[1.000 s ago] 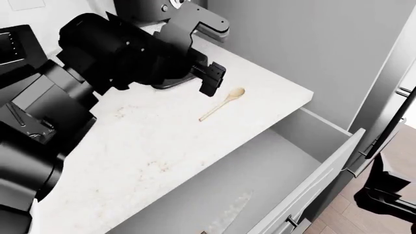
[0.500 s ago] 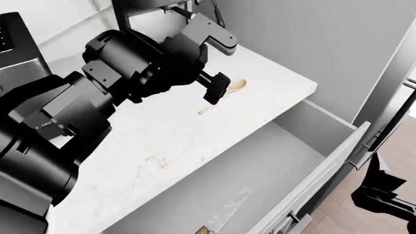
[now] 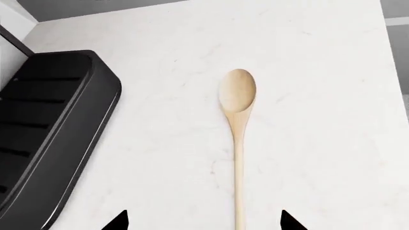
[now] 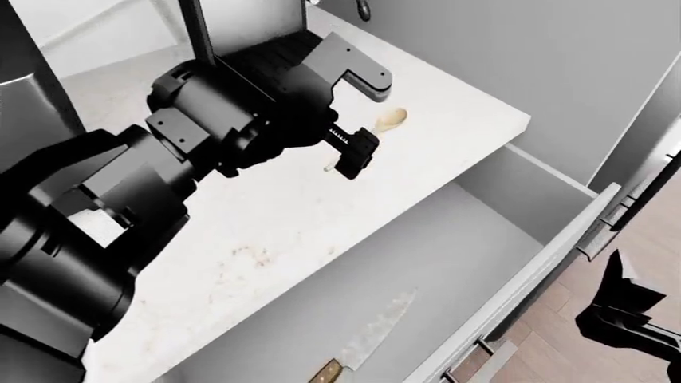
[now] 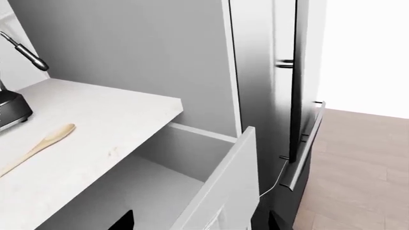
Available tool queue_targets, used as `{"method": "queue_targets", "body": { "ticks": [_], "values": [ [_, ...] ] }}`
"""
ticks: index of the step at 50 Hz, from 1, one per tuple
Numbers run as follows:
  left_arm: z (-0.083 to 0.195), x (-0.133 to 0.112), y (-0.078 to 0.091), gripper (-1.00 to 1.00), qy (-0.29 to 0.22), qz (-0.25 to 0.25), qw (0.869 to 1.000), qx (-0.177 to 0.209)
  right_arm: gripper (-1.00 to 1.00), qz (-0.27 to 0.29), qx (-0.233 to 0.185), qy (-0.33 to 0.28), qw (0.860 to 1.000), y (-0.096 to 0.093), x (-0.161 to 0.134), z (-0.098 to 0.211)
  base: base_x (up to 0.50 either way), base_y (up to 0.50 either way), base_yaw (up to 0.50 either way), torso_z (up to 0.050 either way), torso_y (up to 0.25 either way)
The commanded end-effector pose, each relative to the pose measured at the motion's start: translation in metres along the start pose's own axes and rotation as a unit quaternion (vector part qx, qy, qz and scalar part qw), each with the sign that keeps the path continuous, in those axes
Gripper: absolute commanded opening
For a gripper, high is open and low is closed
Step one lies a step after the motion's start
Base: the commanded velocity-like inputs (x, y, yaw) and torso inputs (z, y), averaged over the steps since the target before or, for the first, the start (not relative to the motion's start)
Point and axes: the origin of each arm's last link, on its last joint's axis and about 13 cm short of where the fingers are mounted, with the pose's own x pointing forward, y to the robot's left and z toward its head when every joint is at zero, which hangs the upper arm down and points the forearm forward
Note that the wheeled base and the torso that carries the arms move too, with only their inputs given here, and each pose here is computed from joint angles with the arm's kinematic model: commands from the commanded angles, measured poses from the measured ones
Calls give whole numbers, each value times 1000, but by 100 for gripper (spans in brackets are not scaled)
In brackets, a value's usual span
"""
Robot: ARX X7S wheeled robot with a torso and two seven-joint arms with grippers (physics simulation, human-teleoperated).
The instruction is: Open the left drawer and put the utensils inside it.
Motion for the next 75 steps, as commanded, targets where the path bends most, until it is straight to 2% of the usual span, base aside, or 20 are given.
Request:
{"method": "queue_targets", "body": {
  "ticks": [1, 12, 18, 29, 42, 60, 63, 65, 66, 74, 75],
  "values": [
    [-1, 3, 1, 100, 1, 5, 1000, -3, 100, -2, 0, -1, 1000, -1, -1, 0, 0, 0, 0, 0, 0],
    [-2, 2, -1, 100, 1, -6, 1000, 4, 100, 0, 1, 0, 1000, 0, 1, 0, 0, 0, 0, 0, 0],
    [-3, 0, -3, 100, -18, -11, 999, 29, 100, 0, 1, 0, 1000, 0, 1, 0, 0, 0, 0, 0, -83],
    [-3, 5, 1, 100, -6, -8, 1000, -3, 100, 1, 2, 4, 1000, 0, 3, -4, 0, 0, 0, 0, -136],
    [-17, 18, -10, 100, 11, -15, 1000, 10, 100, 1, 4, 5, 1000, -1, 3, -4, 0, 0, 0, 0, 0],
    [-30, 31, -13, 100, 21, -12, 1000, 15, 100, 2, 3, 8, 1000, -1, 5, -7, 0, 0, 0, 0, -4],
    [-31, 34, -15, 100, 10, 3, 999, 35, 100, 3, 6, 9, 1000, -1, 5, -8, 0, 0, 0, 0, -149],
    [-32, 33, -15, 100, 20, 0, 1000, 24, 100, 3, 7, 10, 1000, -1, 5, -8, 0, 0, 0, 0, -125],
    [-33, 34, -16, 100, 24, 2, 999, 34, 100, 3, 7, 10, 1000, -1, 5, -8, 0, 0, 0, 0, 0],
    [-34, 35, -15, 100, 22, 7, 999, 23, 100, 4, 8, 10, 1000, -1, 5, -9, 0, 0, 0, 0, -5],
    [-35, 35, -15, -100, 22, 7, 999, 27, 100, 4, 9, 10, 1000, -1, 5, -8, 0, 0, 0, 0, -13]
  ]
}}
